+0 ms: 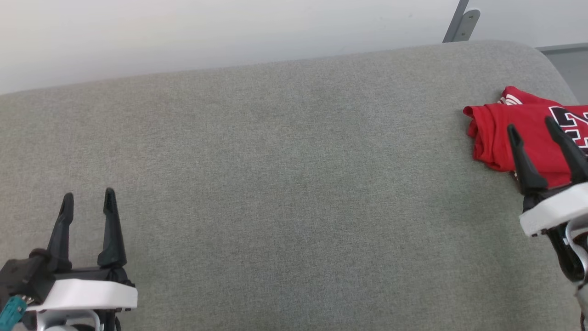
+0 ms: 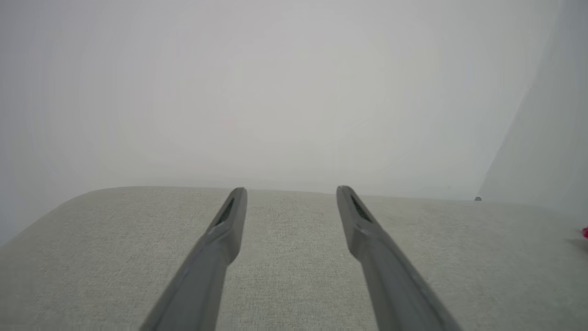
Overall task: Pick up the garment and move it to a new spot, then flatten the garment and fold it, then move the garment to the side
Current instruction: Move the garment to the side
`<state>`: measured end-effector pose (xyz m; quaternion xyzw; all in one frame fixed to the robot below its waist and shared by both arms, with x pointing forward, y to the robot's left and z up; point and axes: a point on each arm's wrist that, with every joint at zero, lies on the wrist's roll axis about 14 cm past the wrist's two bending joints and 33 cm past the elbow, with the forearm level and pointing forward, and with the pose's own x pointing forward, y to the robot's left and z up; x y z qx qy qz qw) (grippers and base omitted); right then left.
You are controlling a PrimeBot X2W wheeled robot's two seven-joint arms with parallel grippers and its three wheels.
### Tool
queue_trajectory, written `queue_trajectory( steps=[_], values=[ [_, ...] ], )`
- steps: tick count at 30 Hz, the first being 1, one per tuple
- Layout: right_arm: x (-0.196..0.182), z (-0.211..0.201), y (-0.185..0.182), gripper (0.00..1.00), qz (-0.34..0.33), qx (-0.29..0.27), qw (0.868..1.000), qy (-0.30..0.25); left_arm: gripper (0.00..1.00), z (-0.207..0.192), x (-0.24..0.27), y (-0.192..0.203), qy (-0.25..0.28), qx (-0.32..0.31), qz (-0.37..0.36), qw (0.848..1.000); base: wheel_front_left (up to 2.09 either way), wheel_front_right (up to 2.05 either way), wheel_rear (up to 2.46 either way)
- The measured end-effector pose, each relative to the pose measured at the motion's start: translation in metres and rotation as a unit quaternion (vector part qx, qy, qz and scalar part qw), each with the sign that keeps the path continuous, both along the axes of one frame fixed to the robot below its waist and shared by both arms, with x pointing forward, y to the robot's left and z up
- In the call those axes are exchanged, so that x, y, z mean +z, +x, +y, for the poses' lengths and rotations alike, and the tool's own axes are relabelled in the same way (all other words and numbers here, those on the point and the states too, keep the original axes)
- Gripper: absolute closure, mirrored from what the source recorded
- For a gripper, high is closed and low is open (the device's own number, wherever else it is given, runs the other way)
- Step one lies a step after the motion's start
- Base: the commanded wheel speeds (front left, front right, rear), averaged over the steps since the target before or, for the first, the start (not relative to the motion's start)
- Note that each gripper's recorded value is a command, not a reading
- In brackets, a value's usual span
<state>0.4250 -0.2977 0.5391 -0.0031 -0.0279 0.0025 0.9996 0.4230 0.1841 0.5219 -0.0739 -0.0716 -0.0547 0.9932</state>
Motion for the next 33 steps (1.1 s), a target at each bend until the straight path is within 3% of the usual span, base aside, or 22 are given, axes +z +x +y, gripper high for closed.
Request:
queue_trajectory(
  steps=[18,33],
  values=[
    [0.006,0.006,-0.051,0.00,-0.043,-0.032,0.998,-0.014,0.00,0.021,-0.019,-0.037,0.003,0.026,0.036,0.999,0.00,0.00,0.00],
    [0.002,0.006,-0.063,0.00,-0.043,-0.042,0.998,-0.007,0.00,0.034,-0.029,-0.057,-0.020,0.053,0.053,0.997,0.00,0.00,0.00]
  ],
)
